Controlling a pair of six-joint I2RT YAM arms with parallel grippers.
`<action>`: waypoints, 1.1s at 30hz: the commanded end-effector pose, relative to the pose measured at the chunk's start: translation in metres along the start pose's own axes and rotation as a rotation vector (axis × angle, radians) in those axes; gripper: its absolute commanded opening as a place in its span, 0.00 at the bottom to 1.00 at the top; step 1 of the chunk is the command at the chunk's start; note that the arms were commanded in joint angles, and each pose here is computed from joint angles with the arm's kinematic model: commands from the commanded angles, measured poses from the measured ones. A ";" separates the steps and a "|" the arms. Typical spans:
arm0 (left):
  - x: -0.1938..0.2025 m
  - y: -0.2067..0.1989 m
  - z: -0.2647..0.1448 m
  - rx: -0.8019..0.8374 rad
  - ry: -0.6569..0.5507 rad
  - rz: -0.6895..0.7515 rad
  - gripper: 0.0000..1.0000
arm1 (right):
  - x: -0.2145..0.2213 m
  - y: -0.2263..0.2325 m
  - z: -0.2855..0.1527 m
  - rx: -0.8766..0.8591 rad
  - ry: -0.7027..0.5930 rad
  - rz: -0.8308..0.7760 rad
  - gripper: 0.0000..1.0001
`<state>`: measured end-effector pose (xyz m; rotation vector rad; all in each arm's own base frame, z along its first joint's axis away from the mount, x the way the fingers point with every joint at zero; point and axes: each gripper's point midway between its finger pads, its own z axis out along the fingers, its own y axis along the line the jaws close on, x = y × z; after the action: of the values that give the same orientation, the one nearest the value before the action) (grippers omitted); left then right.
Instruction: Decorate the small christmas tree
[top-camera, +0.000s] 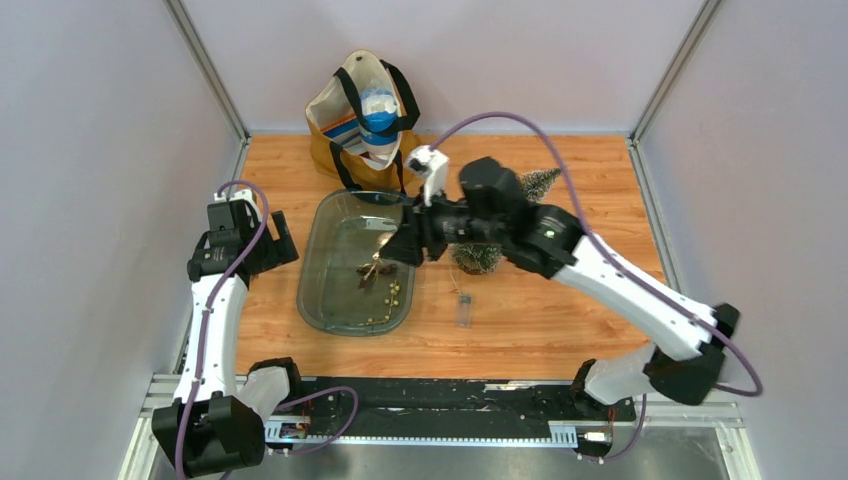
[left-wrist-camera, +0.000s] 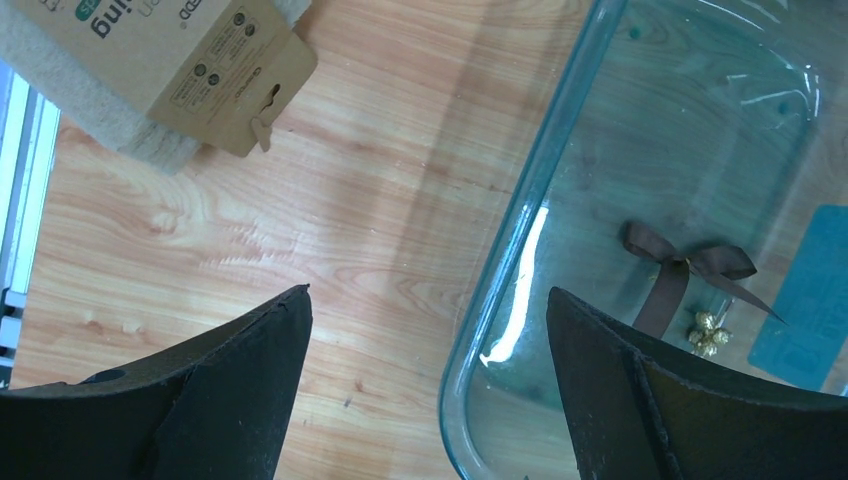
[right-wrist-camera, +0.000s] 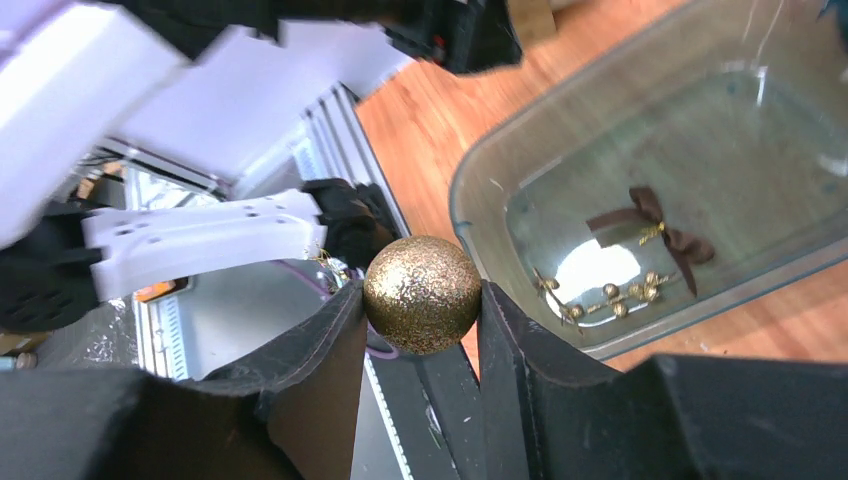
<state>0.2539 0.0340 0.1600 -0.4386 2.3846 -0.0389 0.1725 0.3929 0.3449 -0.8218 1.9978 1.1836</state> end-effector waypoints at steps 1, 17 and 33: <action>-0.005 -0.006 0.001 0.046 -0.018 0.022 0.94 | -0.034 0.028 -0.069 -0.096 -0.161 -0.106 0.32; -0.003 -0.020 0.000 0.132 -0.012 0.048 0.94 | -0.075 -0.049 -0.206 0.187 -0.405 -0.002 0.27; 0.000 -0.022 0.003 0.143 0.005 0.050 0.93 | -0.098 -0.093 -0.261 0.373 -0.531 0.032 0.27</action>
<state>0.2567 0.0131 0.1561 -0.3444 2.4060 -0.1805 0.2442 0.1511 0.4583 -0.2616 1.7563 0.9175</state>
